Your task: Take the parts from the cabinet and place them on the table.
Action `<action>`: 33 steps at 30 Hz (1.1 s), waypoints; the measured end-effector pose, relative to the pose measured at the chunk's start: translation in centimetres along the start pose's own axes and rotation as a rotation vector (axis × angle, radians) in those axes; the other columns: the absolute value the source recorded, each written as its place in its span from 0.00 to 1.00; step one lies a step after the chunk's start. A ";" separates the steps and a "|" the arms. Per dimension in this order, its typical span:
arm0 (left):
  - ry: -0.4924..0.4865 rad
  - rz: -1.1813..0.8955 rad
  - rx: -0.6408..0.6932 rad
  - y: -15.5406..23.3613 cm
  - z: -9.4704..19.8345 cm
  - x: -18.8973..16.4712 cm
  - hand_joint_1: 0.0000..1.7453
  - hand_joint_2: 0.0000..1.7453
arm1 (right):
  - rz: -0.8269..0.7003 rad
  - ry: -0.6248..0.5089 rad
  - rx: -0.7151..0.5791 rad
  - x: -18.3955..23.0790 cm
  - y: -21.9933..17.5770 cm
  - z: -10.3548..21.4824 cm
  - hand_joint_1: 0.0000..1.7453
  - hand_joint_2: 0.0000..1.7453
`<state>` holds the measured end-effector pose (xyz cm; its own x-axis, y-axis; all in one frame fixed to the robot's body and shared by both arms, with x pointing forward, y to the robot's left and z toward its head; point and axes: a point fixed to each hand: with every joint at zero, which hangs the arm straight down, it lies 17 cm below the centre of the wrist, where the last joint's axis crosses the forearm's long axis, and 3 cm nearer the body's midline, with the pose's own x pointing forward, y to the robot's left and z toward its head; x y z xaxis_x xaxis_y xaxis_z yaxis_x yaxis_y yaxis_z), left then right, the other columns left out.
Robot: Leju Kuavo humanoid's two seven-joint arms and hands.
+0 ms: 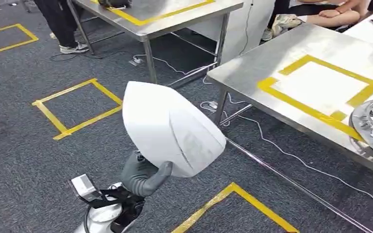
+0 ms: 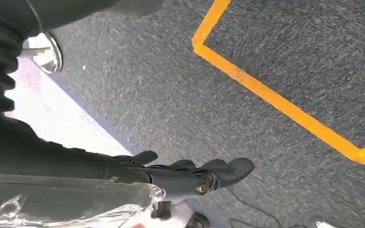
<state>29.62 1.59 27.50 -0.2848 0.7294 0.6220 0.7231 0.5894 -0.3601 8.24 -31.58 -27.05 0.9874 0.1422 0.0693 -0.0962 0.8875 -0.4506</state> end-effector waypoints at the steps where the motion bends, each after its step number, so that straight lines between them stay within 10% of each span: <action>1: 0.000 0.000 0.000 0.0 0.0 0.0 1.00 1.00 | 0.000 -0.002 0.001 0.1 0.0 0.0 0.00 1.00; 33: 0.000 0.003 -0.002 -0.1 0.0 0.0 1.00 1.00 | -0.007 0.000 0.019 -0.1 0.4 0.1 0.00 1.00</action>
<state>29.59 1.55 27.51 -0.2826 0.7308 0.6213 0.7250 0.5869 -0.3605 8.11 -31.16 -27.17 0.9880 0.1362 0.0722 -0.0919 0.8967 -0.4331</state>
